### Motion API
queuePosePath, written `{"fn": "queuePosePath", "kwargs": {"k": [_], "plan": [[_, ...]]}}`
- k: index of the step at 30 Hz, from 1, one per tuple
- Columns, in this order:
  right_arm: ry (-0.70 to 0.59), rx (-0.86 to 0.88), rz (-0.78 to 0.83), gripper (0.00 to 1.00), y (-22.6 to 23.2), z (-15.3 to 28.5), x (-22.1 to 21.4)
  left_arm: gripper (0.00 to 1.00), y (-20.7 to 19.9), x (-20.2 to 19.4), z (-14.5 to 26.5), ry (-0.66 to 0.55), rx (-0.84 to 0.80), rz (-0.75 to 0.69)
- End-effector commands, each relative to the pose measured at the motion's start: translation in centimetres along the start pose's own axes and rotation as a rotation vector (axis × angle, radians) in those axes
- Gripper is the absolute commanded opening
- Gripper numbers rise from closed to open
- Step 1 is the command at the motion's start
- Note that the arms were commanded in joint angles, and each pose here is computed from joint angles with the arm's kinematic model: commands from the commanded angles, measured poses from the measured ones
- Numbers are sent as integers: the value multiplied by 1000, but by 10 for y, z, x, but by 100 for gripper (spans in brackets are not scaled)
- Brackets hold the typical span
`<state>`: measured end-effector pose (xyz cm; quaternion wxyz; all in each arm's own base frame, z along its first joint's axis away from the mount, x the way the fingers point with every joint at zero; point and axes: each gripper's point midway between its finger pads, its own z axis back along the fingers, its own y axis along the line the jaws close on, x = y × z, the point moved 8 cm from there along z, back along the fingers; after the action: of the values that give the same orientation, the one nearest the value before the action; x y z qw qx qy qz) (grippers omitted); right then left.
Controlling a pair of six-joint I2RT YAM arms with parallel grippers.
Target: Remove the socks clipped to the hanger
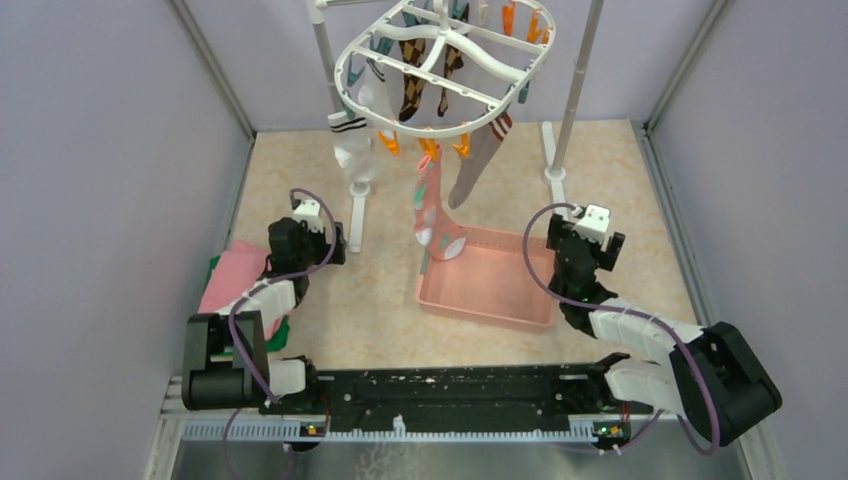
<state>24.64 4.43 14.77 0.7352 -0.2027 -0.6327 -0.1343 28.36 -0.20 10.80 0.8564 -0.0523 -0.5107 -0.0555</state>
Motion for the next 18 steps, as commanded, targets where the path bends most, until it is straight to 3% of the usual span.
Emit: {"fn": "queuePosePath", "kwargs": {"k": [1, 10, 18], "plan": [[-79, 0, -146, 99, 3, -5, 33, 99, 0, 31, -2, -126, -1, 33], [25, 81, -160, 99, 13, -1, 46, 99, -11, 62, 24, -149, -81, 29], [-11, 389, -245, 99, 35, 14, 105, 99, -18, 77, 47, -49, -161, -30]]}}
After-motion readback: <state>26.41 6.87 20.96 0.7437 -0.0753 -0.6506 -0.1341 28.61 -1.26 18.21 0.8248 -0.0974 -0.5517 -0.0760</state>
